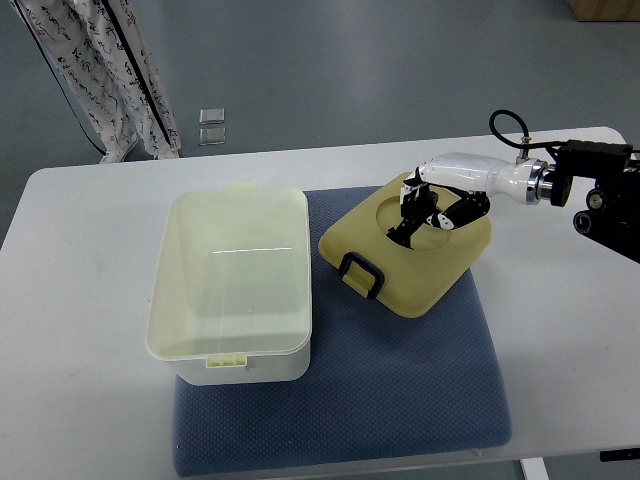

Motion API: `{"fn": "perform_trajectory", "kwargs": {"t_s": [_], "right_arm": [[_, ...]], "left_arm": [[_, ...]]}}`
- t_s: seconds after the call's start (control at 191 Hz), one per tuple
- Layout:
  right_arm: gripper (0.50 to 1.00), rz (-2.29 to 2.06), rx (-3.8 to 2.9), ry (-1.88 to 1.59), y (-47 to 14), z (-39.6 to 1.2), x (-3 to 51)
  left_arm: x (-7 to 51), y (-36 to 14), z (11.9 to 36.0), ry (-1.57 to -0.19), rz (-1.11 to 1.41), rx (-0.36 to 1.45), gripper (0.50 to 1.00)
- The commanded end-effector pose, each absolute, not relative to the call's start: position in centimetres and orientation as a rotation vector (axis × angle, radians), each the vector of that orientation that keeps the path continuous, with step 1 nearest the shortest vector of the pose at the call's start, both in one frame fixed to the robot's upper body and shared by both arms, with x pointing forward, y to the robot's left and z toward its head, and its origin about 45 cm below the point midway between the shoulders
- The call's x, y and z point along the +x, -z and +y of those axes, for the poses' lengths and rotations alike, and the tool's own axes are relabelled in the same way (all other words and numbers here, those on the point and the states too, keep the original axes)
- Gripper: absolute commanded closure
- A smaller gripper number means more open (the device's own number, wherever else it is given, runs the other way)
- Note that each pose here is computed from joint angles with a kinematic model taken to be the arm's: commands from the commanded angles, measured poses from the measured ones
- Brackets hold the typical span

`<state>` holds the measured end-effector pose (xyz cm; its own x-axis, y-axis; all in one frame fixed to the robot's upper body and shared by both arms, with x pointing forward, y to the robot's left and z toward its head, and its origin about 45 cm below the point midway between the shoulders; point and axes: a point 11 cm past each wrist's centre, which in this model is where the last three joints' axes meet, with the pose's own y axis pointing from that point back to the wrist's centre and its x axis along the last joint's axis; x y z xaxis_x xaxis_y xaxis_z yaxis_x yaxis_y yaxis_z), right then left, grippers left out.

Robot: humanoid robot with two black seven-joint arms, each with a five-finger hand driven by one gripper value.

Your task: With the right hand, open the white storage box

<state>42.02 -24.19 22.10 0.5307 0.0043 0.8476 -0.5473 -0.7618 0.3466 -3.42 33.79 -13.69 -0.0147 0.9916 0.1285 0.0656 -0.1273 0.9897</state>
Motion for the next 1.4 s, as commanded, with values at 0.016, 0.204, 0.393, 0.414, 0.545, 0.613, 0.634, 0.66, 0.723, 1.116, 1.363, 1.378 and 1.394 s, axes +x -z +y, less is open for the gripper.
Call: {"fn": "perform_trajectory", "kwargs": {"t_s": [0.016, 0.204, 0.393, 0.414, 0.545, 0.613, 0.634, 0.66, 0.723, 1.116, 1.363, 1.378, 1.394], "right_arm": [[1.0, -0.415, 2.192, -1.204, -21.4, -23.2, 41.7], [0.932, -0.444, 2.193, -1.193, -21.3, -23.5, 41.9], [0.64, -0.462, 2.204, -1.171, -20.9, -23.7, 41.7], [0.636, -0.464, 2.207, -1.165, -20.8, -23.8, 41.7], [0.597, -0.469, 2.24, -1.145, -20.3, -22.9, 41.4], [0.595, -0.474, 2.244, -1.145, -20.4, -22.8, 41.5], [0.595, -0.479, 2.246, -1.146, -20.5, -22.8, 41.5], [0.595, -0.486, 2.249, -1.144, -20.5, -22.8, 41.5], [0.595, -0.527, 2.266, -1.127, -20.9, -23.0, 41.7], [0.595, -1.64, 2.643, -0.556, -27.2, -25.4, 46.6], [0.595, -2.019, 2.643, -0.188, -26.4, -28.1, 47.6], [0.595, -2.042, 2.641, -0.157, -26.3, -28.3, 47.6], [0.595, -2.048, 2.631, -0.123, -26.1, -28.4, 47.7]], "left_arm": [[-3.4, 13.7, 33.8, -1.287, 1.207, 1.343, 0.5], [-3.4, 13.7, 33.7, -1.286, 1.208, 1.342, 0.5], [-3.4, 13.7, 33.7, -1.286, 1.208, 1.342, 0.5], [-3.3, 13.7, 33.8, -1.287, 1.206, 1.342, 0.5], [-3.4, 13.7, 33.8, -1.287, 1.207, 1.343, 0.5], [-3.3, 13.7, 33.8, -1.286, 1.207, 1.341, 0.5], [-3.4, 13.7, 33.8, -1.287, 1.207, 1.343, 0.5], [-3.3, 13.7, 33.8, -1.287, 1.206, 1.342, 0.5], [-3.4, 13.7, 33.8, -1.287, 1.207, 1.343, 0.5], [-3.4, 13.7, 33.8, -1.287, 1.207, 1.343, 0.5], [-3.4, 13.7, 33.8, -1.287, 1.207, 1.343, 0.5], [-3.4, 13.7, 33.8, -1.287, 1.207, 1.343, 0.5], [-3.4, 13.7, 33.8, -1.287, 1.207, 1.343, 0.5]]}}
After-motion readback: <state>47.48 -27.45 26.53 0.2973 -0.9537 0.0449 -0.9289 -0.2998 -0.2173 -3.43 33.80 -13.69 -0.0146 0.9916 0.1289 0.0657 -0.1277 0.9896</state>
